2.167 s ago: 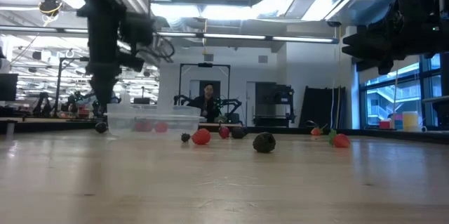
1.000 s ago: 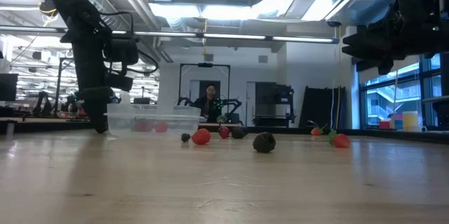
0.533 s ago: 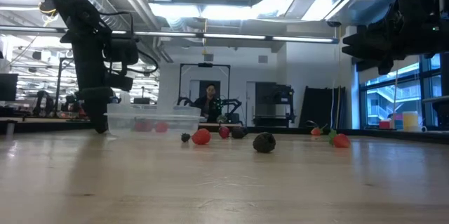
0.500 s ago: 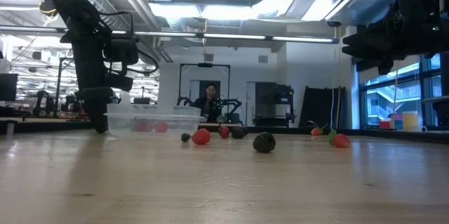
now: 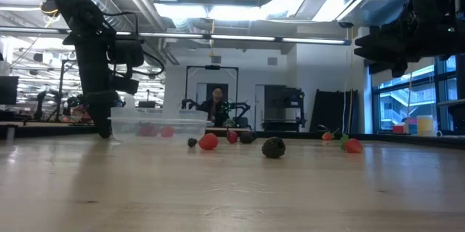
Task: Pick and placing Produce into tupperware
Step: Put the left black cherry into the transparent container
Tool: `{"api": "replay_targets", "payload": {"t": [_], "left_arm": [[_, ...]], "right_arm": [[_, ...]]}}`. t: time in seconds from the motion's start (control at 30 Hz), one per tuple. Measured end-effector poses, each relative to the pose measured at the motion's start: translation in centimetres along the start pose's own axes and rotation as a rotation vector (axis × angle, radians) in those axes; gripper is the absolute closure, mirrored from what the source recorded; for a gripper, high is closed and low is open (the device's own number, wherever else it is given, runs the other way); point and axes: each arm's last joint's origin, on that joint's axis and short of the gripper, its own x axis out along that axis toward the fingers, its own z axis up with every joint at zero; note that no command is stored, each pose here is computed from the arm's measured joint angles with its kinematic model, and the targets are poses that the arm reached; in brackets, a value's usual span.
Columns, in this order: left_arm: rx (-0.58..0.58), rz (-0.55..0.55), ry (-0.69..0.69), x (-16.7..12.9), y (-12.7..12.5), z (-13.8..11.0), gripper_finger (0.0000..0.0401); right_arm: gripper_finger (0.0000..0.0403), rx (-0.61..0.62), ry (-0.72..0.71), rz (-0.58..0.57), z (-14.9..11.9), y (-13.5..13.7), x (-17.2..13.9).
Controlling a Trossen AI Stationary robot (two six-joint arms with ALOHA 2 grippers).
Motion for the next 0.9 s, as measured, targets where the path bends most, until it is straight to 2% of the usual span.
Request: {"api": "replay_targets", "payload": {"t": [0.17, 0.3, 0.43, 0.7, 0.9], "left_arm": [[-0.001, 0.001, 0.003, 0.0, 0.0, 0.0, 0.0293], [-0.002, 0.001, 0.004, 0.0, 0.0, 0.0, 0.0292], [-0.058, 0.0, 0.006, 0.0, 0.0, -0.1, 0.0282], [-0.072, -0.004, 0.01, -0.1, 0.0, 0.0, 0.0295], [-0.051, -0.019, 0.01, -1.6, -0.1, 1.5, 0.0286]], "right_arm": [[0.0253, 0.0, 0.0, 0.0, 0.0, 0.0, 0.0], [0.0253, 0.0, 0.0, 0.0, 0.0, 0.0, 0.0], [0.0253, 0.0, 0.0, 0.0, 0.0, 0.0, 0.0], [0.0253, 0.0, 0.0, 0.001, 0.0, 0.0, 0.0], [0.0253, 0.0, 0.0, 0.0, 0.0, 0.0, 0.0]]}}
